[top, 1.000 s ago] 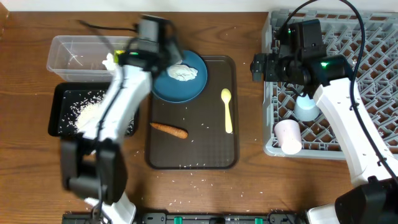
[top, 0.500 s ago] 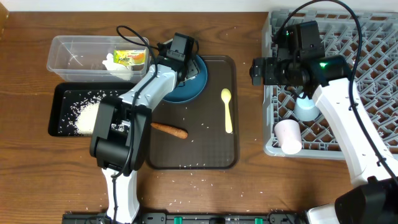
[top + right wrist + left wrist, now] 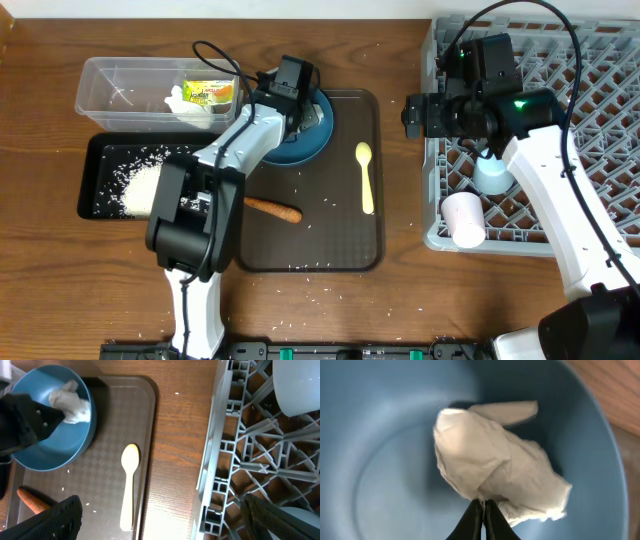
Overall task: Sort waste into correct bins and load items into the dishwasher rack
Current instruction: 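Drop the remaining tissue into the clear plastic bin, then grasp the rim of the dark-blue bowl with the right gripper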
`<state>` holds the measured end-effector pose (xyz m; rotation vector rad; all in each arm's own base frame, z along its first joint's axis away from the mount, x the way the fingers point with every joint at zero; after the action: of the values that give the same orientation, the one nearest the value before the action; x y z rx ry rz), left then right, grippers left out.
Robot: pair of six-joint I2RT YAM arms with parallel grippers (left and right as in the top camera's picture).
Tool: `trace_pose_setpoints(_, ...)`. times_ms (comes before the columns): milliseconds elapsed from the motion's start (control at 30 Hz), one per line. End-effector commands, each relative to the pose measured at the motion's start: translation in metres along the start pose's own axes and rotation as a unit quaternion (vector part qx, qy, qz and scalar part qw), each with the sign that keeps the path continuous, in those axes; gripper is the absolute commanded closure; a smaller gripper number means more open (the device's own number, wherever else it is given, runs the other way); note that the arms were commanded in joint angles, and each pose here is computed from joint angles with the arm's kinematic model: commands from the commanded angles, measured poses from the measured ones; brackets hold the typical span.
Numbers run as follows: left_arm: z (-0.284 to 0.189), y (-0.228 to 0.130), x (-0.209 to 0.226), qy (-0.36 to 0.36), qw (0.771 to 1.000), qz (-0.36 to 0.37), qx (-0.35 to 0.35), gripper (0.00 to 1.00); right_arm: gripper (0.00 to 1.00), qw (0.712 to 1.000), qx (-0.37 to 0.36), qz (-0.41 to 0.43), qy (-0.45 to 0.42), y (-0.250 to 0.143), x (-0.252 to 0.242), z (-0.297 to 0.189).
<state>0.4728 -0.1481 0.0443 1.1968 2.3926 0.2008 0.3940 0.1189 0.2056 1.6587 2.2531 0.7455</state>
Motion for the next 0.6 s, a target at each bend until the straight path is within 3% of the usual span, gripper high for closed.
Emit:
trace_pose_setpoints(0, -0.069, 0.026, -0.028, -0.06, 0.997, 0.015, -0.035, 0.94, 0.01, 1.0, 0.004, -0.013, 0.0, 0.0, 0.003, 0.005)
trace_pose_setpoints(267, -0.171, 0.09, -0.009, -0.1, 0.986, -0.026, -0.129, 0.94, 0.01, 1.0, 0.002, -0.014, 0.001, 0.0, 0.004, 0.005)
trace_pose_setpoints(567, -0.142, 0.155, 0.08, 0.016, 0.978, -0.097, -0.184, 0.94, 0.01, 1.0, 0.0, -0.015, 0.001, 0.001, 0.005, 0.005)
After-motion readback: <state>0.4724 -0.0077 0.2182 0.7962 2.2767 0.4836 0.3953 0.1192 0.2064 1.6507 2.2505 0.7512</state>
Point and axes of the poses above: each gripper's point midway between its finger pads, its own z axis out along the fingers, its own x axis along the line the jaws close on, y = z × x, the point moved 1 cm from there along -z, back along the fingers, and after that the axes turned 14 degrees about -z, right-handed, at the moved point
